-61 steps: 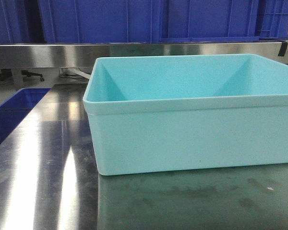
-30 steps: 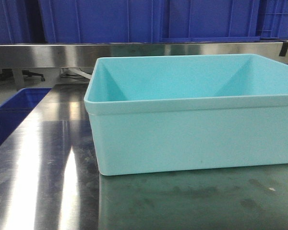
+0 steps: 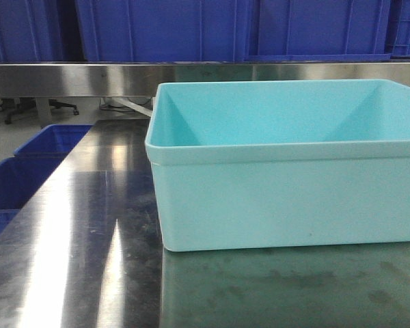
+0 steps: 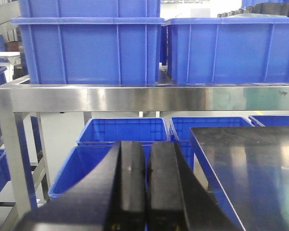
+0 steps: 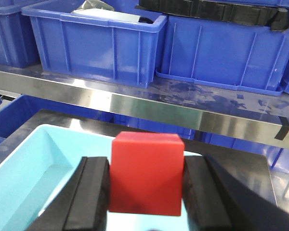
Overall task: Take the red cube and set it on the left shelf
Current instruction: 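Drive the base away from the table holding the red cube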
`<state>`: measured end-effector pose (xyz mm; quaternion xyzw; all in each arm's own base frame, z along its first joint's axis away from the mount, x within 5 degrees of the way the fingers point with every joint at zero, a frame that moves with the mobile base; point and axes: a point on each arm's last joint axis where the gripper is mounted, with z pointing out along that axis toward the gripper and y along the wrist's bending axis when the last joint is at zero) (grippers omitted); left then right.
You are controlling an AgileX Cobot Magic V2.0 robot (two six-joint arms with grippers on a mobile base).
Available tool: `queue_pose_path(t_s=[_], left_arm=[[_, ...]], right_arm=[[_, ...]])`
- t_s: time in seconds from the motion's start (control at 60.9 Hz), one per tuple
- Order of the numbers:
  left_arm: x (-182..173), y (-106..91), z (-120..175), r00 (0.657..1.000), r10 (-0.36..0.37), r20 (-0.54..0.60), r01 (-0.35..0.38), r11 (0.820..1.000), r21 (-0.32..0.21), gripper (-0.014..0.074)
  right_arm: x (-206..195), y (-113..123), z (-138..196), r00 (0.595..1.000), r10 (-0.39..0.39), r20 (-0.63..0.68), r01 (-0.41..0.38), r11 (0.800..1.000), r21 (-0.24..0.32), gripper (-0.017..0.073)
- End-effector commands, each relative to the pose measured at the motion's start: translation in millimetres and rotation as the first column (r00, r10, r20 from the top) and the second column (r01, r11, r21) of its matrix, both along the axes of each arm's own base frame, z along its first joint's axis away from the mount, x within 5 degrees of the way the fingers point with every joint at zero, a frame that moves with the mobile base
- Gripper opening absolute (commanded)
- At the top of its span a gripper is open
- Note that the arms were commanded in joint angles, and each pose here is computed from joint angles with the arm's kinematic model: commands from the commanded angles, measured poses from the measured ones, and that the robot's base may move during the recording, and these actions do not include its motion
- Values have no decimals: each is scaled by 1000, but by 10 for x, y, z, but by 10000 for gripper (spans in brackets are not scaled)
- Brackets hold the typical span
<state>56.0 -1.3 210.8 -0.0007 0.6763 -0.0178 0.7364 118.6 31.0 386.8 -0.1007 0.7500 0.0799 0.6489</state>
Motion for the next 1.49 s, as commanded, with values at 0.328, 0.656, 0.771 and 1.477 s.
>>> queue_pose_path(t_s=[0.328, 0.656, 0.771, 1.477], left_arm=[[-9, -1, 0, 997, -1, 73, 1, 1000, -1, 102], [-9, -1, 0, 997, -1, 73, 1, 1000, -1, 102], [-9, -1, 0, 997, -1, 73, 1, 1000, -1, 102], [-9, -1, 0, 997, -1, 73, 1, 1000, -1, 102]], right_arm=[[-14, -15, 180, 992, -10, 123, 8, 1000, 18, 56], [-14, -15, 180, 992, -10, 123, 8, 1000, 18, 56], [-14, -15, 180, 992, -10, 123, 8, 1000, 18, 56], [-14, -15, 180, 992, -10, 123, 8, 1000, 18, 56]])
